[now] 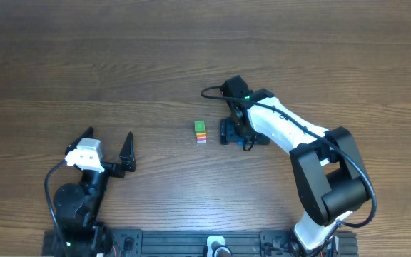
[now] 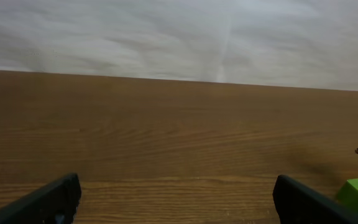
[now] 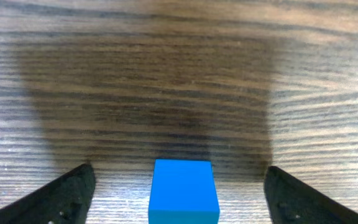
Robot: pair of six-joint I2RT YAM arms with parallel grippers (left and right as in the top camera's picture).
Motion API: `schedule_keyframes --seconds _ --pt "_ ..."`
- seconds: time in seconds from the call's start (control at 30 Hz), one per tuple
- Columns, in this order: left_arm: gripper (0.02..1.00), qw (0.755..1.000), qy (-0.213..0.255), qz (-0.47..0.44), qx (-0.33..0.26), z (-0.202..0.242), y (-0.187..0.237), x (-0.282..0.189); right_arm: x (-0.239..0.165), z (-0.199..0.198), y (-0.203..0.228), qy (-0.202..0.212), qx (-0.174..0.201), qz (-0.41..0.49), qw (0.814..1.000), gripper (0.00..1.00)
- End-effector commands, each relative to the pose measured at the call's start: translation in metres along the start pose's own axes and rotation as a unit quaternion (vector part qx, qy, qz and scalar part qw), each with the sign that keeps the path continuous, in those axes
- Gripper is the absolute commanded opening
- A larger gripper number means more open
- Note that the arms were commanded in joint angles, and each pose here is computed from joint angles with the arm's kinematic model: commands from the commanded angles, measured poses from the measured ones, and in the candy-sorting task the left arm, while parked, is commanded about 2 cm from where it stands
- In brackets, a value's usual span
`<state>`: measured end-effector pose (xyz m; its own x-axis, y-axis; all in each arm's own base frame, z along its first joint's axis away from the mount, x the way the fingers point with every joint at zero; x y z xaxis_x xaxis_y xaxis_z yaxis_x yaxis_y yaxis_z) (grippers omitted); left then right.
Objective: Stack Cubes
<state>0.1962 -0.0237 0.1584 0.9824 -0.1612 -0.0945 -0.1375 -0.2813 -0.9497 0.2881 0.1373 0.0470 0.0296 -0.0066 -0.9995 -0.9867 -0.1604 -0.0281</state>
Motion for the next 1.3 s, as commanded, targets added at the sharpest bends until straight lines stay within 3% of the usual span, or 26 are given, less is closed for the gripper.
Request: schedule_keyframes --seconds 0.03,0.4,1.0,1.3 --pt "1.000 1.000 0.003 0.006 0.003 0.000 0.003 0.000 0.006 -0.004 0.003 0.005 0.019 0.010 1.000 0.717" --pt "1.000 1.000 0.003 0.005 0.003 0.000 0.003 0.000 0.006 -0.003 0.003 0.002 0.022 0.010 1.000 0.439" --pt "1.000 1.000 0.003 0.006 0.003 0.000 0.003 0.000 0.003 -0.003 -0.001 -0.002 0.023 -0.001 1.000 0.183" --pt "1.000 1.000 0.003 0.006 0.003 0.000 0.003 0.000 -0.044 -0.002 -0.001 -0.010 0.021 -0.029 0.999 0.082"
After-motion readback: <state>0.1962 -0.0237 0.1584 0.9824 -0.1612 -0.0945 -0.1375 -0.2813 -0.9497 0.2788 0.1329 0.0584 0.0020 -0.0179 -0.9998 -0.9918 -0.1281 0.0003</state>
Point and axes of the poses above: each gripper's point midway between its finger pads, its own x axis out along the fingers, its own z axis along the line the jaws close on, y = z × x, the point moved 5 cm from there along -x, back along the fingers, and after that the axes turned 10 degrees about -x, right-handed, at the moved point
